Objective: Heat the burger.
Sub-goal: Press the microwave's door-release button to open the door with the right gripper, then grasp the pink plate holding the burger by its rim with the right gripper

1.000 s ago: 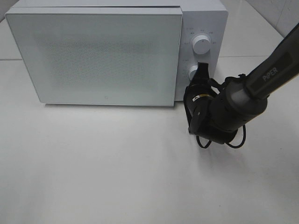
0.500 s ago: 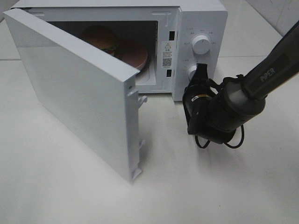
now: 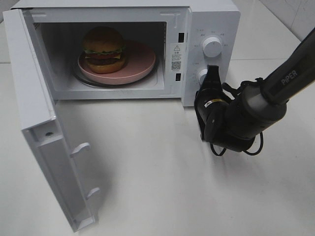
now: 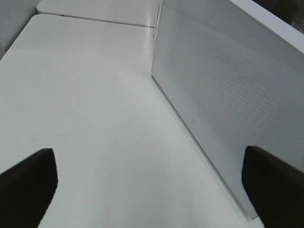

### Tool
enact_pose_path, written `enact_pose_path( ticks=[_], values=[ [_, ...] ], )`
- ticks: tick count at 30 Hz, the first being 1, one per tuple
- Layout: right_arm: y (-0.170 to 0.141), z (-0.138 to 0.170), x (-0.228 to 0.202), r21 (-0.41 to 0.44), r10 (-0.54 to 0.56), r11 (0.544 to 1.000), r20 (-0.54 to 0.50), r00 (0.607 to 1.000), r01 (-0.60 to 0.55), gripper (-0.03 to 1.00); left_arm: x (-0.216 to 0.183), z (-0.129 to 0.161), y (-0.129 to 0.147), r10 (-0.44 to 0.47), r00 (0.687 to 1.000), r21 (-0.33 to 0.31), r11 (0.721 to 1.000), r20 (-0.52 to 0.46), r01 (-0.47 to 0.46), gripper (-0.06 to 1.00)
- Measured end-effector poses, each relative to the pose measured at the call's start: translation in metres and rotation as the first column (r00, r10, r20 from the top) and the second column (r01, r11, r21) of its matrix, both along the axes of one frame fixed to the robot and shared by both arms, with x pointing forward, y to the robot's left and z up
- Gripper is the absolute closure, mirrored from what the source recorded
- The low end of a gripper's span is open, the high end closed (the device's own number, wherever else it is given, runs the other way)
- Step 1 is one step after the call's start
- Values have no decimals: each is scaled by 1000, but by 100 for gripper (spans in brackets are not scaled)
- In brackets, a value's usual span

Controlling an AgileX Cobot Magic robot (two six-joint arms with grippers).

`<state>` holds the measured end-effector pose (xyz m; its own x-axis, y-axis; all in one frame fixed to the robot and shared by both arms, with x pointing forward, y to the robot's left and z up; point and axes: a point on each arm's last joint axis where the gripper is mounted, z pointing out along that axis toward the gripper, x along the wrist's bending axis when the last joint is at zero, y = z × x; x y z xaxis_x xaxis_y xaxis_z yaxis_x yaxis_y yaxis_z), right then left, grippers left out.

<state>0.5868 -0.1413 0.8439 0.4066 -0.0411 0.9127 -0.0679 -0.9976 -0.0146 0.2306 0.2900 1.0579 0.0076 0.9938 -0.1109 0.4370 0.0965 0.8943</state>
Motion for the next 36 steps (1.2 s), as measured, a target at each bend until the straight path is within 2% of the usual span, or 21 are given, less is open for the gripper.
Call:
enact_pose_path(
  ticks=[9, 14, 21, 23, 26, 28, 31, 33, 34, 35, 36],
  values=[
    [8, 6, -17, -9, 34, 999, 14, 999, -34, 94, 0, 0, 0, 0, 1000, 0, 1000, 0, 0, -3],
    [15, 21, -29, -28, 88, 996, 64, 994, -86, 94, 0, 0, 0, 0, 1000, 0, 1000, 0, 0, -3],
    [4, 24, -48, -77, 132, 988, -36, 991, -134, 94, 0, 0, 0, 0, 1000, 0, 1000, 0, 0, -3],
    [-2, 29, -61, -137, 183, 971, -97, 978, -195, 94, 0, 0, 0, 0, 1000, 0, 1000, 0, 0, -3],
    [-3, 31, -64, -152, 197, 965, -111, 974, -213, 94, 0, 0, 0, 0, 1000, 0, 1000, 0, 0, -3],
    [-5, 43, -74, -242, 284, 916, -173, 943, -321, 94, 0, 0, 0, 0, 1000, 0, 1000, 0, 0, -3],
    [-5, 47, -75, -267, 314, 895, -191, 930, -357, 94, 0, 0, 0, 0, 1000, 0, 1000, 0, 0, -3],
    [-2, 61, -82, -379, 431, 778, -261, 864, -502, 94, 0, 0, 0, 0, 1000, 0, 1000, 0, 0, -3],
    [-2, 61, -82, -379, 431, 778, -261, 864, -502, 94, 0, 0, 0, 0, 1000, 0, 1000, 0, 0, -3],
    [-2, 64, -83, -407, 459, 739, -280, 843, -537, 94, 0, 0, 0, 0, 1000, 0, 1000, 0, 0, -3],
    [-2, 64, -83, -407, 459, 739, -280, 843, -537, 94, 0, 0, 0, 0, 1000, 0, 1000, 0, 0, -3]
  ],
)
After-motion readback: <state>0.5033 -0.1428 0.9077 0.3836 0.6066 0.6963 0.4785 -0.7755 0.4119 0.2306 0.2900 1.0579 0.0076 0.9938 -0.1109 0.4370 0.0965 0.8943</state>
